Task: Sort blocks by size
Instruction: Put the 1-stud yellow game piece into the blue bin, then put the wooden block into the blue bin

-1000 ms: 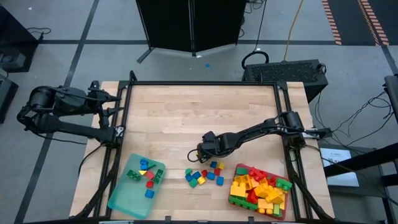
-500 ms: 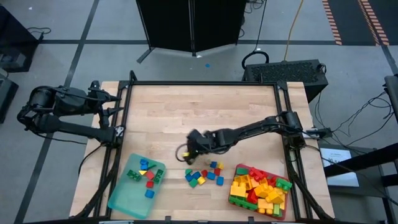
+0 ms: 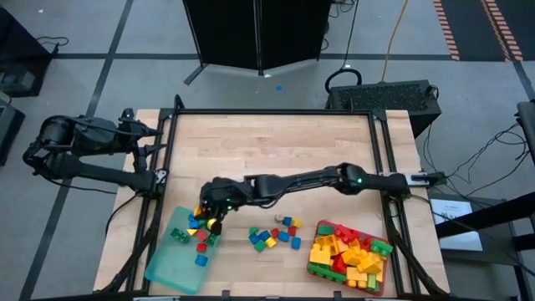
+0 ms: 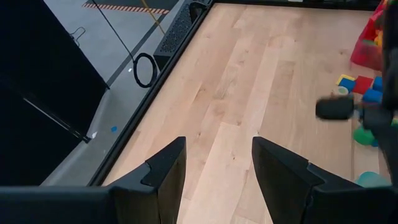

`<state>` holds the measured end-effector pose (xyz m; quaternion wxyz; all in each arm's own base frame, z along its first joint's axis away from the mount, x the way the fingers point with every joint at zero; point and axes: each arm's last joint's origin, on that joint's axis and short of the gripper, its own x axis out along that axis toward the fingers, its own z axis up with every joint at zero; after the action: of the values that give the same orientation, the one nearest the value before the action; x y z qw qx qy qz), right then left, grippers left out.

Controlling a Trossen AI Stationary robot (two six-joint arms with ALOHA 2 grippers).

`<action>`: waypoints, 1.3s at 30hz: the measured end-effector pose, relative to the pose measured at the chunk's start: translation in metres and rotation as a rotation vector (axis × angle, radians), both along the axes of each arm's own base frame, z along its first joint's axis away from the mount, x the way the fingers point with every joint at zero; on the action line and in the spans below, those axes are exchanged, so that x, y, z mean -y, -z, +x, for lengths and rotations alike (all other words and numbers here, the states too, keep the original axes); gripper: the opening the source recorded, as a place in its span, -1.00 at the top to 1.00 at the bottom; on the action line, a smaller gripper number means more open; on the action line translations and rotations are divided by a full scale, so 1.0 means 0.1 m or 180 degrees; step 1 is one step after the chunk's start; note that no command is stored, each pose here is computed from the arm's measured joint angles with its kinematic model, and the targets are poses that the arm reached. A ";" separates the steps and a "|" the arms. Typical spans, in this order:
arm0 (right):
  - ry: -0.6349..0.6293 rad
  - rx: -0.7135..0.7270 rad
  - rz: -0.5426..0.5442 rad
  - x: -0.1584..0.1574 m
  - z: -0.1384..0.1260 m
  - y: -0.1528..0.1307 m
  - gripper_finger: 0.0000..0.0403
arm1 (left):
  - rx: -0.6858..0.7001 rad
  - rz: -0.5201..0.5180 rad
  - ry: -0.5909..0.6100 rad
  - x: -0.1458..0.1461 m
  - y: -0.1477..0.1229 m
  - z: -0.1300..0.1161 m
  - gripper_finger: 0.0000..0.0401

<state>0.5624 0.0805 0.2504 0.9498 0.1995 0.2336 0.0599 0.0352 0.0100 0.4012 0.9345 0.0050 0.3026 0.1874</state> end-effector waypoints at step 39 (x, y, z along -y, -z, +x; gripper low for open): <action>0.0034 -0.3117 -0.1115 -0.02 -1.14 -0.11 -0.27 | -0.0053 -0.0052 -0.0043 0.00 0.02 -0.03 0.07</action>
<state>0.4480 0.0829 0.2611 0.7486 0.0433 0.6561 -0.0853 0.0324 0.0101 0.3990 0.9307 -0.0032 0.3119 0.1911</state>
